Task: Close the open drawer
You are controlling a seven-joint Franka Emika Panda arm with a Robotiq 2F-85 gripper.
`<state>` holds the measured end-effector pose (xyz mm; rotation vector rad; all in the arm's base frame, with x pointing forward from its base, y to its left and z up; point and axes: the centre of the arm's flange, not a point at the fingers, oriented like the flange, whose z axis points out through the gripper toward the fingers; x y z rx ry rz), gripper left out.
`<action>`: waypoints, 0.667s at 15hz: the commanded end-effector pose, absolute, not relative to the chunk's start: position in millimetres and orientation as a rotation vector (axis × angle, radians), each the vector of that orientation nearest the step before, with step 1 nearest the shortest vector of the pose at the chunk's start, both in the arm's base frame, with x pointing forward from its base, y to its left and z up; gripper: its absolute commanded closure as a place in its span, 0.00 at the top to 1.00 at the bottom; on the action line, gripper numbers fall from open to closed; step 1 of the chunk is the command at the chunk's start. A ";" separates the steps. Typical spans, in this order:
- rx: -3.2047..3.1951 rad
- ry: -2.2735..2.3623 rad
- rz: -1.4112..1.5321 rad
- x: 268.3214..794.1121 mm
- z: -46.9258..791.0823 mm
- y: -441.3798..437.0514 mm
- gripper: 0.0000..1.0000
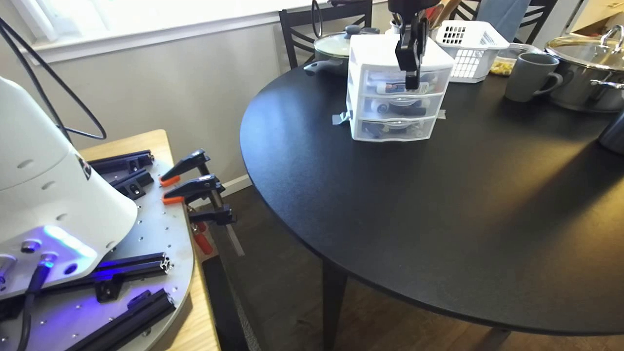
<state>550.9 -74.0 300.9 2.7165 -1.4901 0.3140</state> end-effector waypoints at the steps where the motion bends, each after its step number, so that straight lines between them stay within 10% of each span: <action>1: 2.691 -1.438 0.404 542.1 322.5 -98.5 0.04; 8: 2.670 -1.446 0.451 538.1 349.8 -115.5 0.04; 9: 2.676 -1.443 0.451 537.9 352.7 -116.3 0.29; 10: 2.669 -1.469 0.446 546.0 342.8 -112.9 0.31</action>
